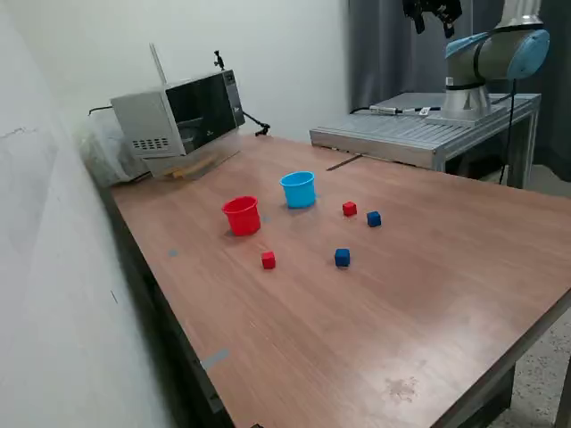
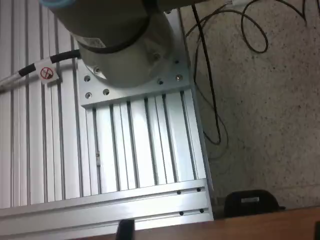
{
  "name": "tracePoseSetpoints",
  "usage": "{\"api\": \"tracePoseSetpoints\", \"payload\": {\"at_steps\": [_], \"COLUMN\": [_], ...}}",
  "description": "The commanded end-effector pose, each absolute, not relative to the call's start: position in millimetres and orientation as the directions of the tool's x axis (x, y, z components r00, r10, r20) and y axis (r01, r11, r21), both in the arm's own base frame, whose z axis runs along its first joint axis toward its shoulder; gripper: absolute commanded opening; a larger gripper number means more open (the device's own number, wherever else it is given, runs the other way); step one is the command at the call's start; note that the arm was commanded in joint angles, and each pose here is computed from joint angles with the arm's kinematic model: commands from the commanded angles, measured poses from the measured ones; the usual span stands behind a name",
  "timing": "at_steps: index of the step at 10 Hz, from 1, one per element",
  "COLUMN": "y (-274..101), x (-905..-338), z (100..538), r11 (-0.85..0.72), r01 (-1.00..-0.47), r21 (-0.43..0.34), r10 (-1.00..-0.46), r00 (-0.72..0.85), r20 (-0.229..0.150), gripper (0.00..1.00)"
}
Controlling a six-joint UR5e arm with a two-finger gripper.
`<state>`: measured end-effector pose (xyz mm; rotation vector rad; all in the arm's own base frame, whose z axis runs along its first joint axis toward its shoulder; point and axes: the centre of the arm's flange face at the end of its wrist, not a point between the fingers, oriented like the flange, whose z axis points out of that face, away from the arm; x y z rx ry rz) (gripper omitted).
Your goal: Place red objects in the red bin, and blue objects in the blue bin.
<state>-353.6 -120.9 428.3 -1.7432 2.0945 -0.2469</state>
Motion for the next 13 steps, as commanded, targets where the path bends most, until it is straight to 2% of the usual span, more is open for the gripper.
{"api": "tracePoseSetpoints", "payload": {"at_steps": [1,11,13], "y": [-121,-121,-120], "x": [-354,-357,-374], "z": [428,428,427], "r11": [0.207,0.21,0.21], "r01": [-0.9,-0.903,-0.927], "r21": [-0.384,-0.376,-0.312], "r10": [-0.971,-0.971,-0.971], "r00": [-0.141,-0.148,-0.161], "r20": [-0.192,-0.187,-0.176], "gripper": [1.0,1.0,1.0]}}
